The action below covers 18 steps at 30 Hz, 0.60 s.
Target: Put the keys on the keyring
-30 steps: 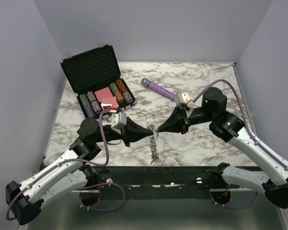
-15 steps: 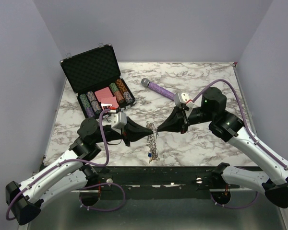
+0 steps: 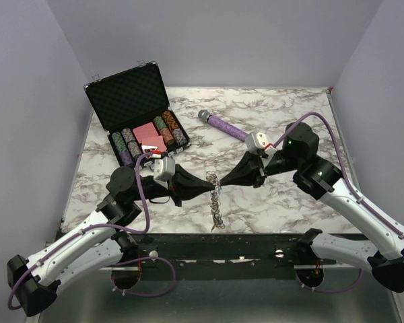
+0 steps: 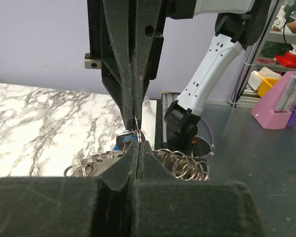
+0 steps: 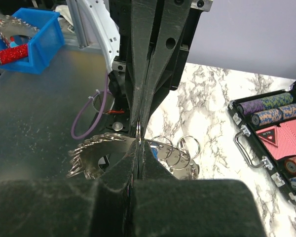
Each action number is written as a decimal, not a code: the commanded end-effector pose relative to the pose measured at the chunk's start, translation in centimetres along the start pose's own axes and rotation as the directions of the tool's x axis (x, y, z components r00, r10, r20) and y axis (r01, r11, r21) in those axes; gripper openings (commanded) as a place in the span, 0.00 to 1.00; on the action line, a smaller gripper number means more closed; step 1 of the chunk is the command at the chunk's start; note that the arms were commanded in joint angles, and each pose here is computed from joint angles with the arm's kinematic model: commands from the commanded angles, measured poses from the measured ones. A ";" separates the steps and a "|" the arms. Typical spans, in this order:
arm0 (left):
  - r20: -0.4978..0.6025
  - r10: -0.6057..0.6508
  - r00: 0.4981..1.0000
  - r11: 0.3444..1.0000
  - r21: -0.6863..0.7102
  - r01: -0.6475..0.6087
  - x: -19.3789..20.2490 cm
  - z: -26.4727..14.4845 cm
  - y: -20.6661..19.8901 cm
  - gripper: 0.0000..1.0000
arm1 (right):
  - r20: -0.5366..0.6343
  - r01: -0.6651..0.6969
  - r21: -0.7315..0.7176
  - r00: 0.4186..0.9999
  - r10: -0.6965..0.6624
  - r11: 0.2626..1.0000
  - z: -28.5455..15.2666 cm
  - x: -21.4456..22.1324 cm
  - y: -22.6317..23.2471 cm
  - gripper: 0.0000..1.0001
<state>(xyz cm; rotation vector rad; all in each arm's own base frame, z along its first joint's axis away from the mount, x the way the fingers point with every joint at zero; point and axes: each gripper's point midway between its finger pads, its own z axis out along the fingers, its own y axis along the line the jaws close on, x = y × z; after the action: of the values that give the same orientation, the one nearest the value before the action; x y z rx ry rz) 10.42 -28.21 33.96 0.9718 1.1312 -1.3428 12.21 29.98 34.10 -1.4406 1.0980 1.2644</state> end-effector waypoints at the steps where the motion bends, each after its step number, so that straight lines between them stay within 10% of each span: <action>1: 0.091 0.051 0.995 0.995 0.084 -0.058 -3.0 -0.2 -2.3 0.00 | 0.021 0.085 -0.021 0.996 -0.085 0.996 0.1 -0.6 0.2 0.00; 18: 0.088 0.016 0.996 0.993 0.113 -0.026 -2.6 -0.3 -2.8 0.00 | 0.064 0.206 -0.039 0.977 -0.203 0.978 0.1 -1.4 0.4 0.00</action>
<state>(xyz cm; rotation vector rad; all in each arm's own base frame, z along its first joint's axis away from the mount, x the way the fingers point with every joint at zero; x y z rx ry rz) 9.38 -27.85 35.09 0.9637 1.0855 -1.3947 11.74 30.00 34.82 -1.4977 0.9331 1.2157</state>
